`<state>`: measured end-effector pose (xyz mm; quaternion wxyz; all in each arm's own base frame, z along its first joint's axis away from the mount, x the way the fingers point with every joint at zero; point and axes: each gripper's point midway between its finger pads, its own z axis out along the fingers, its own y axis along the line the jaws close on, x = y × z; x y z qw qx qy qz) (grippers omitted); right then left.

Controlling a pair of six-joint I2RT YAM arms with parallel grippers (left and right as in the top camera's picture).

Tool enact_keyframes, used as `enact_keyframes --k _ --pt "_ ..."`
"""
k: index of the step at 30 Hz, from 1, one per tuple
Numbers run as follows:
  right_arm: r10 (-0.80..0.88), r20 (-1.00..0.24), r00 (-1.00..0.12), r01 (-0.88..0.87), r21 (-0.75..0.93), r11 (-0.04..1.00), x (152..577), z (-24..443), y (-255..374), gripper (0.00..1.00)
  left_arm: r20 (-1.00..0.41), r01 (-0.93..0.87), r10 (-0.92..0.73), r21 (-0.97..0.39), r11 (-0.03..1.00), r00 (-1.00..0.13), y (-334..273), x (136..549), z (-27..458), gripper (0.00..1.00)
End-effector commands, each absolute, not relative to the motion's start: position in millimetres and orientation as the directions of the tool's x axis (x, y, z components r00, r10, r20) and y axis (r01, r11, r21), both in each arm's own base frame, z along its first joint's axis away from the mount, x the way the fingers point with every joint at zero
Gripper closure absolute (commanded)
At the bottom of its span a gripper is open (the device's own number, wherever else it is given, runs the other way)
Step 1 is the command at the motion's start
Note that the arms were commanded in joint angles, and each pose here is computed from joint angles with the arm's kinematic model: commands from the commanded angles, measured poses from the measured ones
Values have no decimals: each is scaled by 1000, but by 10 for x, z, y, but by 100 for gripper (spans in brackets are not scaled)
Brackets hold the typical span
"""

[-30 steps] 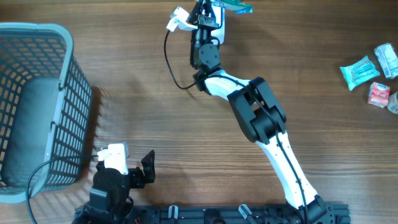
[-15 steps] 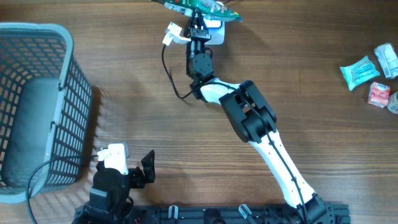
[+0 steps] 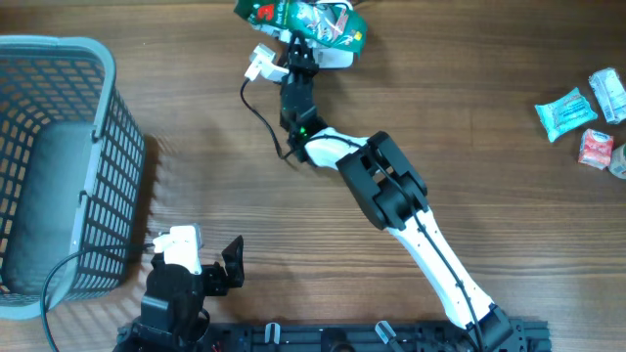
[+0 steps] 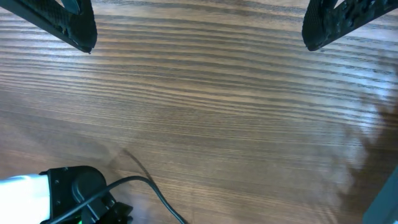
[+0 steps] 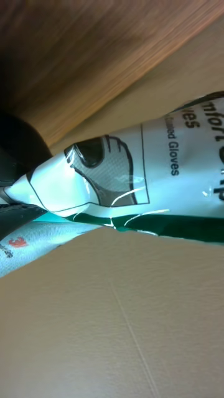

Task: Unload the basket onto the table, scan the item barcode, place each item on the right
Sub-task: 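Hold the green pouch's barcode under the scanner with the right gripper, then carry the green pouch to the table's right edge and release it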

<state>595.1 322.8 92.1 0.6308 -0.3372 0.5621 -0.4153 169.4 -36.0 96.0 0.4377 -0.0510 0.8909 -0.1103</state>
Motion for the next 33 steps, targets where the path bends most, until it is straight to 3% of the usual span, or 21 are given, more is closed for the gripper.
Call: enact_keyframes --k 1,6,10,13,18,24,28,33 --pt "-896 -444 -23 128 -890 438 5925 748 3207 95 -772 8 -195 -251 968 -605 -370 1697 978 0" --pt "-927 -367 -79 30 -930 366 5945 572 3215 95 -772 7 -195 -251 968 -605 -370 1697 977 0" --pt "-892 -437 -117 -16 -897 442 5951 1049 3194 95 -772 7 -195 -251 968 -605 -370 1697 977 0" --pt "-815 -556 -165 -56 -819 570 5861 1608 3127 95 -772 7 -195 -251 968 -605 -370 1697 977 0" --pt "-529 -803 -274 -155 -506 849 5304 2725 2822 95 -772 8 -195 -251 968 -605 -370 1697 978 0" --pt "-280 -895 -347 -134 -248 960 4987 3291 2346 95 -772 7 -195 -251 968 -605 -370 1697 977 0" --pt "-146 -902 -407 60 -186 981 5085 3394 1500 96 -772 8 -195 -251 968 -605 -370 1697 978 0" --pt "218 -791 -572 486 -112 867 5015 2758 -469 95 -772 7 -195 -251 968 -605 -370 1697 977 0"
